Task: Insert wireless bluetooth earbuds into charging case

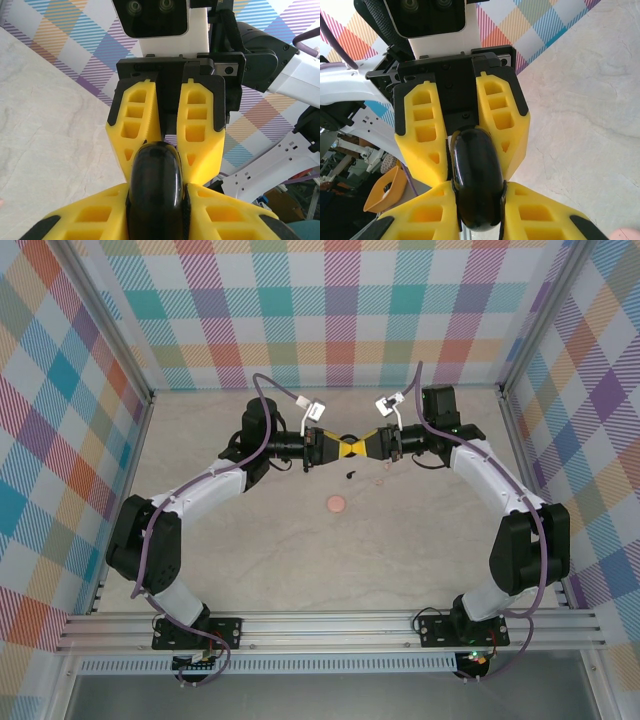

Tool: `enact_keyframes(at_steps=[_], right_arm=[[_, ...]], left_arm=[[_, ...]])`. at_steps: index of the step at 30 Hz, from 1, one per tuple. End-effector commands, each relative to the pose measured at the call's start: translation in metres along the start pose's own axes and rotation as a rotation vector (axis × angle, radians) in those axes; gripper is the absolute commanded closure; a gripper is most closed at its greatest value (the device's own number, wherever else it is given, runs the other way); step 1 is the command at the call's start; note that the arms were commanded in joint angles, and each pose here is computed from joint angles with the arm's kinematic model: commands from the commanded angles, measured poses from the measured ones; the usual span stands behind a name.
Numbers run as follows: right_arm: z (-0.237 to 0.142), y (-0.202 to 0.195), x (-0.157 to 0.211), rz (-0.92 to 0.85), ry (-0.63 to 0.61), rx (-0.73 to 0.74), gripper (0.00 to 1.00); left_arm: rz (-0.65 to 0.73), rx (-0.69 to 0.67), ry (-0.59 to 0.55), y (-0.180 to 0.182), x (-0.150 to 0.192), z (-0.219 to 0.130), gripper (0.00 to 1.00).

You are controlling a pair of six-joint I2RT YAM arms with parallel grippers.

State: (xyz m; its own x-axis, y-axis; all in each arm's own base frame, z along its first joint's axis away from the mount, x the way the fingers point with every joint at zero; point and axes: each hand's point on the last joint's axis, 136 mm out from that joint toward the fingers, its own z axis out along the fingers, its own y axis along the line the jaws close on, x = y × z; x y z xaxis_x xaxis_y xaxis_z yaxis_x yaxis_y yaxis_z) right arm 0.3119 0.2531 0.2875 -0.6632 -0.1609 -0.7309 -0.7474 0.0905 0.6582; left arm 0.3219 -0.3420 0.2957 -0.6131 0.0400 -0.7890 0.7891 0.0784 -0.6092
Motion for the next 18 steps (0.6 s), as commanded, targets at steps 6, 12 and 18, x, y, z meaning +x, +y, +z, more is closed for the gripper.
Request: enact_keyframes(at_steps=[6,12,18], right_arm=[[0.0,0.018,-0.008,-0.053,-0.001,-0.03,0.76],[-0.006,0.01,-0.011,-0.065,-0.018,0.106,0.56],[-0.022,0.01,-0.009,-0.108,-0.032,0.296,0.49]], left_arm=[[0.009,-0.035,-0.016,0.008,-0.006,0.005,0.85],[0.125,-0.08,-0.035,0.002,-0.009,-0.002,0.87],[0.348,-0.122,-0.03,-0.009,-0.003,-0.014,0.88]])
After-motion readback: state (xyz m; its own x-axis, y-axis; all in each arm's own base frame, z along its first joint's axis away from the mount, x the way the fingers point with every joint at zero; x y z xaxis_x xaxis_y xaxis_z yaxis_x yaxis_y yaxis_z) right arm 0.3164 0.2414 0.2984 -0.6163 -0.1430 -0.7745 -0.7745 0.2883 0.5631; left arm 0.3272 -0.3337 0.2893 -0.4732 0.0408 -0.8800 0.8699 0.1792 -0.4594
